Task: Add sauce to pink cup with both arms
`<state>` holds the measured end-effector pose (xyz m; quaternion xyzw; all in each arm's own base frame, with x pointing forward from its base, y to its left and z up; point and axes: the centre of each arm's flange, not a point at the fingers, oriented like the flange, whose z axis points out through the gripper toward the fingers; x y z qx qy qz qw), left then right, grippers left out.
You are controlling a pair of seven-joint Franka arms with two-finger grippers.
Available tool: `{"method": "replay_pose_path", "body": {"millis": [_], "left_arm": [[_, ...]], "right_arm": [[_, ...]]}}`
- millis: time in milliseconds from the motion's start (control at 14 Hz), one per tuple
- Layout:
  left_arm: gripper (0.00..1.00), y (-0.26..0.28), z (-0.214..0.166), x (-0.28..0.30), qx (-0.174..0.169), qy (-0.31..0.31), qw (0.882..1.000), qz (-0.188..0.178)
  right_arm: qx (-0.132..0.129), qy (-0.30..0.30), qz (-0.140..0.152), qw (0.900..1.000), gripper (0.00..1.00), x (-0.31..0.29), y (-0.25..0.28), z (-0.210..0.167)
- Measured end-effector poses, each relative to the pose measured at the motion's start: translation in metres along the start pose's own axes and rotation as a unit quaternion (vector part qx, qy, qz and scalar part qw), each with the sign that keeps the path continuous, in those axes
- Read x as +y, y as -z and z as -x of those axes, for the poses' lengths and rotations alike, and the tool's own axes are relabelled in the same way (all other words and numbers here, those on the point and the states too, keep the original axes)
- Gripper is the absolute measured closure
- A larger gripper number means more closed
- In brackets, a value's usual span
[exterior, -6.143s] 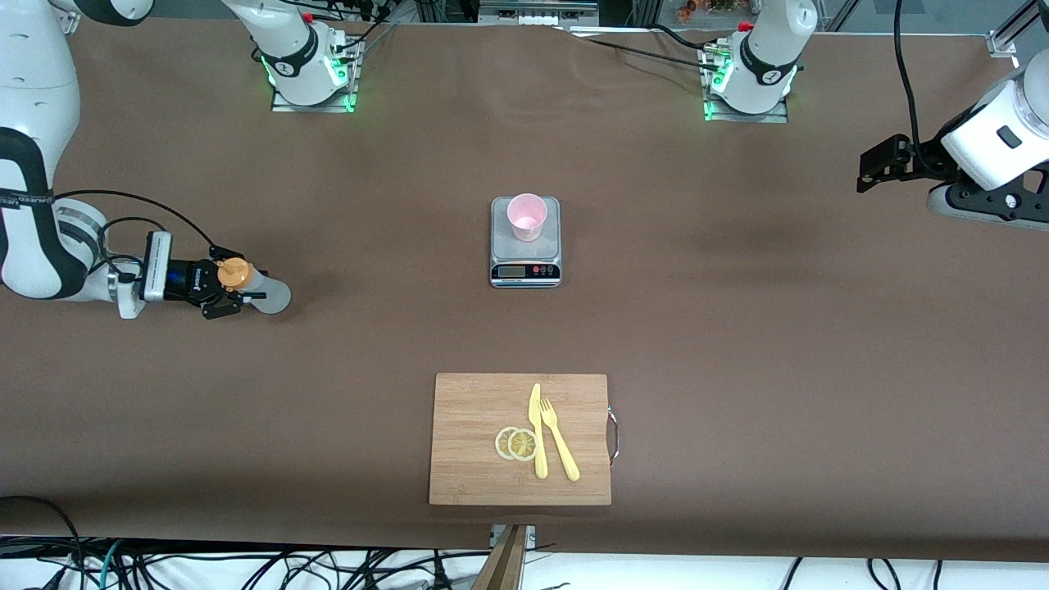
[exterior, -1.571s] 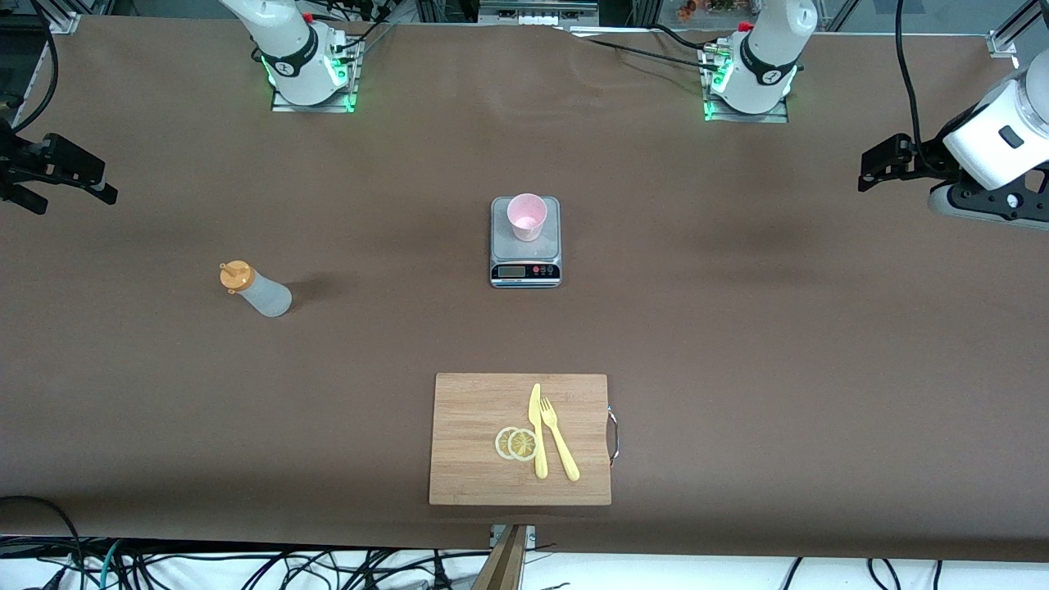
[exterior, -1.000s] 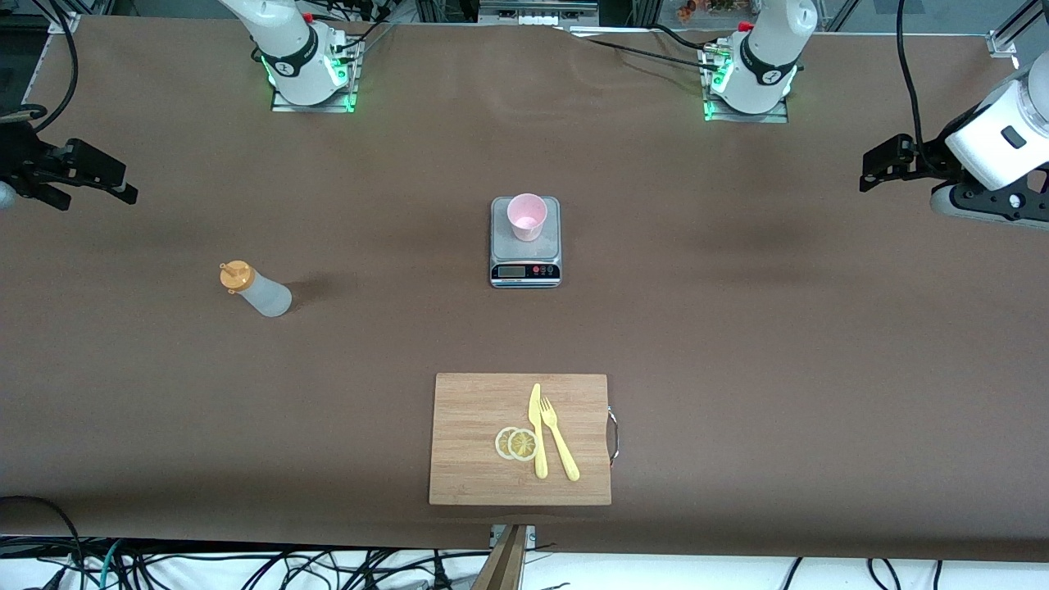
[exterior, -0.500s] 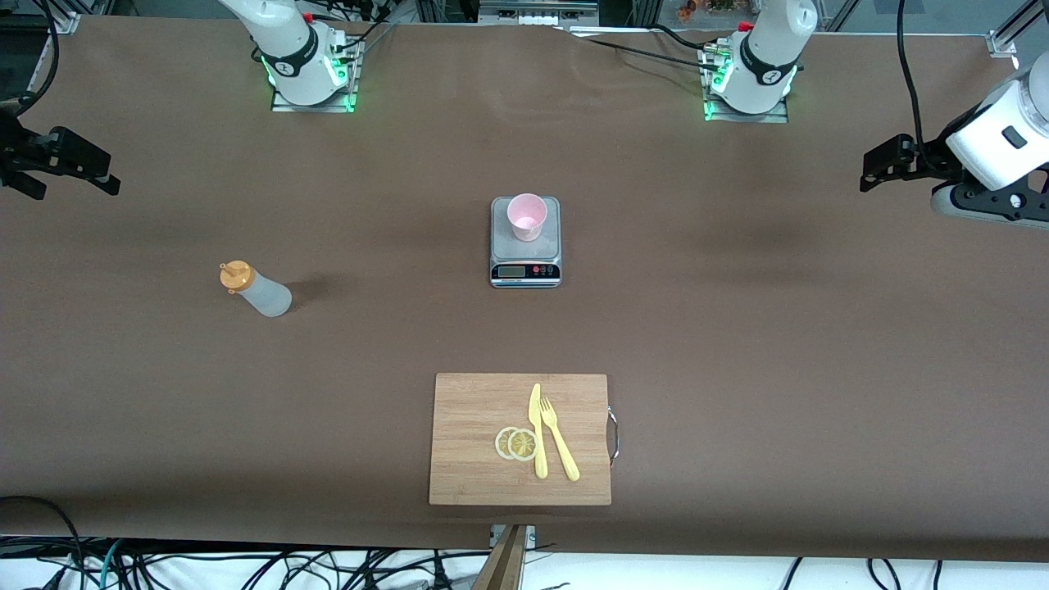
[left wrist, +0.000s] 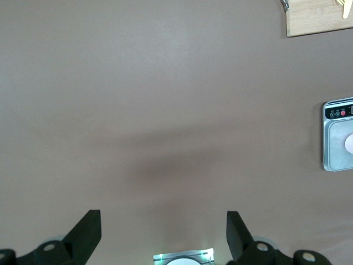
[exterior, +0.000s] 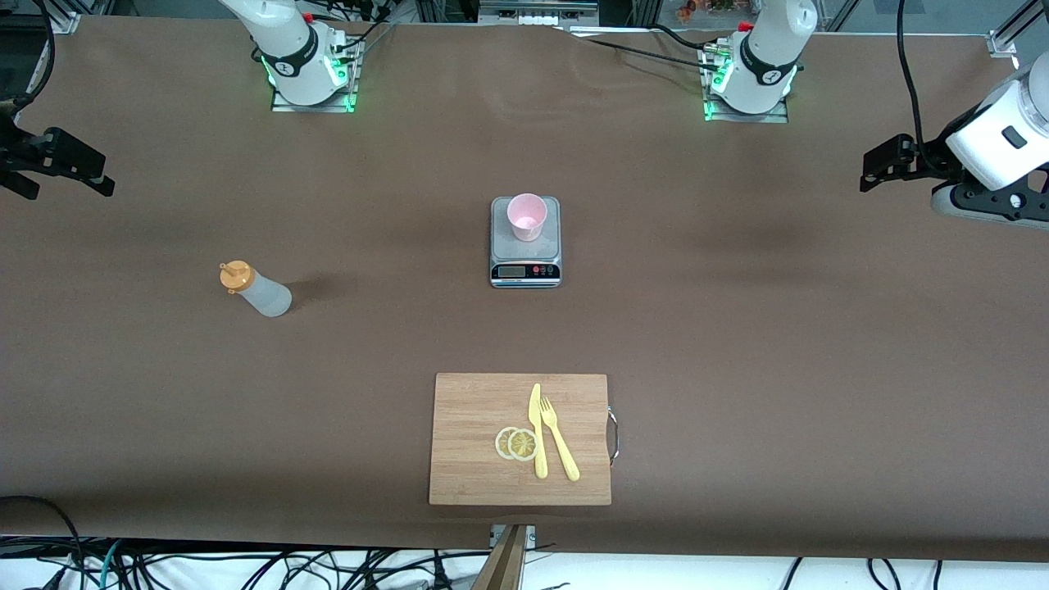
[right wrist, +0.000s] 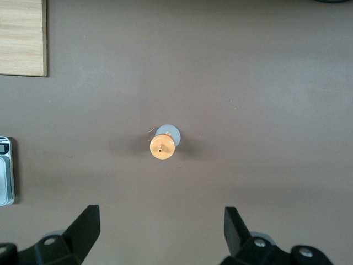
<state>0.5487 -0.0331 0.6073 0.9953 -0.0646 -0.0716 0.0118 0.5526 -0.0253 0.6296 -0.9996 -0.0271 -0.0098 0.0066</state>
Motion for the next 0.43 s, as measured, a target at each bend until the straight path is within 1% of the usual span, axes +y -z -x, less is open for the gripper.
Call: {"method": "replay_pose_path", "body": {"millis": [429], "left_arm": [[0.00,0.0000,0.0000,0.0000,0.000,0.000,1.000,0.000]], "right_arm": [[-0.004,0.000,0.000,1.000,0.00,0.0005,-0.0029,-0.0009]]}}
